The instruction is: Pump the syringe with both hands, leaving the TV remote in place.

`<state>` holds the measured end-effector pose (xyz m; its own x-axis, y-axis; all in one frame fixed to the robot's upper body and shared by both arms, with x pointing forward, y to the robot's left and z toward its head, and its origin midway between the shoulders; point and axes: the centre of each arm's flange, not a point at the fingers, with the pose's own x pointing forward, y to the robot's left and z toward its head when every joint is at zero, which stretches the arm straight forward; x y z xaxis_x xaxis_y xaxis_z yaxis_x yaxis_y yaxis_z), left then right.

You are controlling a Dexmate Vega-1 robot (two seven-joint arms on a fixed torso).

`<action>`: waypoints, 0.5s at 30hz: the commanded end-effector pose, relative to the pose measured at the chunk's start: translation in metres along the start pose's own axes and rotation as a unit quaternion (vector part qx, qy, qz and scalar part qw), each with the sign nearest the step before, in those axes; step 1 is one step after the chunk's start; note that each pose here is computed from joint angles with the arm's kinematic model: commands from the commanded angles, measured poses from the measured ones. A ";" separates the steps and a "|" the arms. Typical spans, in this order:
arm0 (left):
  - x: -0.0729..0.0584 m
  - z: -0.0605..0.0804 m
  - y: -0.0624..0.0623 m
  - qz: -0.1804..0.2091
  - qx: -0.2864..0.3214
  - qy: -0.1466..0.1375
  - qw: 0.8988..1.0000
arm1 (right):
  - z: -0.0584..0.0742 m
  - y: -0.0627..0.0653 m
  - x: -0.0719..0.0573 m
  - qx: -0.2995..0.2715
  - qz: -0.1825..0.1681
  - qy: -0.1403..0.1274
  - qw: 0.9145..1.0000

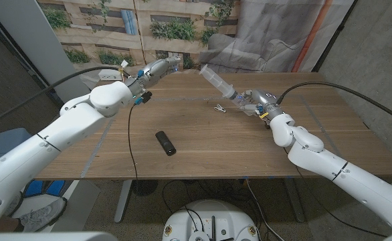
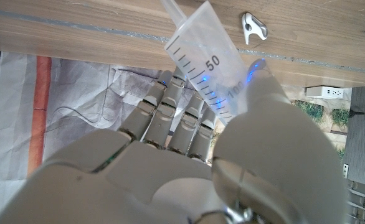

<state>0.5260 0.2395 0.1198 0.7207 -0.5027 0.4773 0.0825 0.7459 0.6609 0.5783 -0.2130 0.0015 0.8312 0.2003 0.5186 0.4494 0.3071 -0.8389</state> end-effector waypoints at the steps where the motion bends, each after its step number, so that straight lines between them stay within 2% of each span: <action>1: 0.019 0.014 -0.001 -0.044 0.053 -0.030 0.997 | 0.004 0.003 0.006 0.009 -0.007 -0.006 1.000; 6: 0.025 0.017 -0.001 -0.057 0.076 -0.041 0.995 | 0.004 0.003 0.008 0.008 -0.007 -0.009 1.000; 15: 0.034 0.020 -0.003 -0.078 0.115 -0.040 0.990 | 0.003 0.003 0.009 0.008 -0.012 -0.006 1.000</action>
<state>0.5306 0.2209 0.1383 0.6657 -0.6030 0.4396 0.0547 0.6270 0.7771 0.5840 -0.2080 0.0032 0.8208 0.2061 0.5328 0.4569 0.3230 -0.8288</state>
